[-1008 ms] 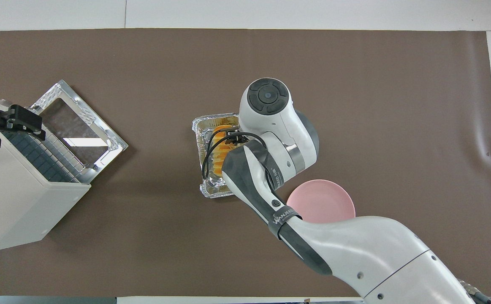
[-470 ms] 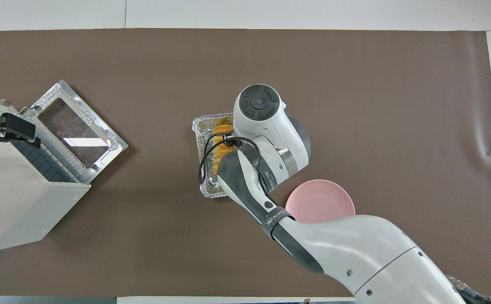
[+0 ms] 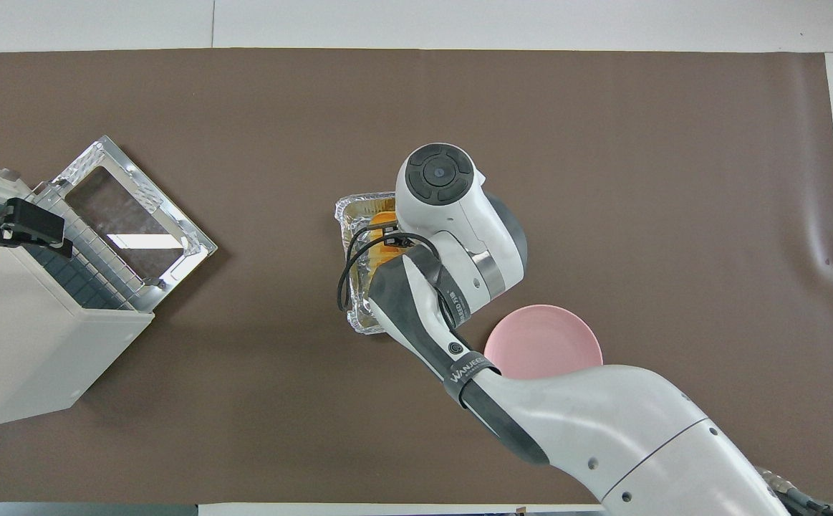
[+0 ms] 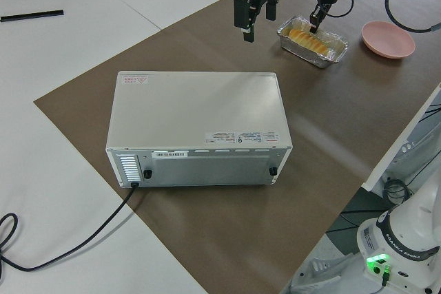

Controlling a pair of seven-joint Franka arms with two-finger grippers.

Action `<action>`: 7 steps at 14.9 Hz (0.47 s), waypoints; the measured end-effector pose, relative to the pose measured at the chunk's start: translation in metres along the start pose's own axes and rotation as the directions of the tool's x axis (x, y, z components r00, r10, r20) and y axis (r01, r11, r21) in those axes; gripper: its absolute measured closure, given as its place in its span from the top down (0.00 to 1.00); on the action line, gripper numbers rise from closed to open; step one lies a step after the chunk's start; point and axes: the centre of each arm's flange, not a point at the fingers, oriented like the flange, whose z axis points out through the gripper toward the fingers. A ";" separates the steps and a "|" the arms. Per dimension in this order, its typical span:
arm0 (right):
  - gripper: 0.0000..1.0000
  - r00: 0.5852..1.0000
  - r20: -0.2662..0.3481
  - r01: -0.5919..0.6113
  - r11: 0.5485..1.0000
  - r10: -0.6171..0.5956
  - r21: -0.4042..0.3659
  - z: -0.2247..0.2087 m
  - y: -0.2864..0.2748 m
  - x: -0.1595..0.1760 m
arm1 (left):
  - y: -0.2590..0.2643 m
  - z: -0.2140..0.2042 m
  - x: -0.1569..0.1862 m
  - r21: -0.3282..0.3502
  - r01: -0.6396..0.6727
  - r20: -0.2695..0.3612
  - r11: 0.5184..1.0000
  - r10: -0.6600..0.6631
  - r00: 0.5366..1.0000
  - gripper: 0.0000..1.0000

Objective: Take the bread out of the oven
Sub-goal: 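Carry the foil tray with the right gripper and set it down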

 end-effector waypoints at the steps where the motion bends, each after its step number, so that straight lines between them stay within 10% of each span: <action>1: 0.01 1.000 -0.001 0.002 1.000 -0.002 0.000 0.000 -0.001 0.000 | 0.000 0.000 0.000 0.001 0.000 0.000 1.000 0.000 1.000 1.00; 7: 0.01 0.998 0.020 -0.056 0.998 0.057 -0.014 -0.044 0.032 0.021 | -0.002 0.000 0.000 0.002 0.003 -0.001 1.000 -0.003 1.000 1.00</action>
